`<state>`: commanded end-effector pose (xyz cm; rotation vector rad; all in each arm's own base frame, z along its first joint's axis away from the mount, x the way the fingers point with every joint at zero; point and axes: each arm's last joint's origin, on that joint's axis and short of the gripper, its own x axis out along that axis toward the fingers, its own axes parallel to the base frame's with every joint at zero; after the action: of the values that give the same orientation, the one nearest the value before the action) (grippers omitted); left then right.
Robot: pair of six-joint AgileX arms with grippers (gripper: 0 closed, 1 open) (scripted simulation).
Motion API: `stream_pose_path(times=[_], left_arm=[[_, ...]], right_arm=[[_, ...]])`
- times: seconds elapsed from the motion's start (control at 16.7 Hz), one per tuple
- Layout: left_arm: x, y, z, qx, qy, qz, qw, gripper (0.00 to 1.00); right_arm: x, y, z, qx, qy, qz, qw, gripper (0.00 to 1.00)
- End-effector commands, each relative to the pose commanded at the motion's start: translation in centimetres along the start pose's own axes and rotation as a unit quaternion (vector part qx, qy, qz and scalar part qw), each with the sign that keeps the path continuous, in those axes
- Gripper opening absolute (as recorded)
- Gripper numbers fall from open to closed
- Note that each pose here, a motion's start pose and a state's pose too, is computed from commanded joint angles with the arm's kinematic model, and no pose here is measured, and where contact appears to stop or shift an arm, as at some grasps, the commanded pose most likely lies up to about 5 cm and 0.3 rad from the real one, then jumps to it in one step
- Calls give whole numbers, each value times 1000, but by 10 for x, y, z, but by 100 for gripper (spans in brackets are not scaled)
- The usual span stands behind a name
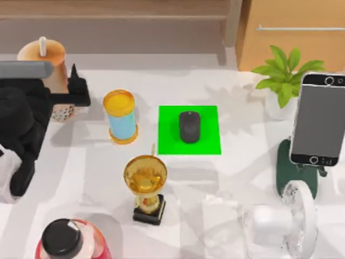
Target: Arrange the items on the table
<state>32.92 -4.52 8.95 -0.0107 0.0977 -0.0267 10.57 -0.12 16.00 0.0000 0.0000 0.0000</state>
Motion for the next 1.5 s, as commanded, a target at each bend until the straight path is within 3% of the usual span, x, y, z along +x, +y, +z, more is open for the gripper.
stream_pose_path(times=[0.24, 1.02, 1.5], left_arm=[[1, 0, 0, 0, 0, 0, 1000, 100], [1, 0, 0, 0, 0, 0, 1000, 2], [1, 0, 0, 0, 0, 0, 1000, 0]], right_arm=[[0, 0, 0, 0, 0, 0, 1000, 100], [0, 0, 0, 0, 0, 0, 1000, 100], [0, 0, 0, 0, 0, 0, 1000, 100]])
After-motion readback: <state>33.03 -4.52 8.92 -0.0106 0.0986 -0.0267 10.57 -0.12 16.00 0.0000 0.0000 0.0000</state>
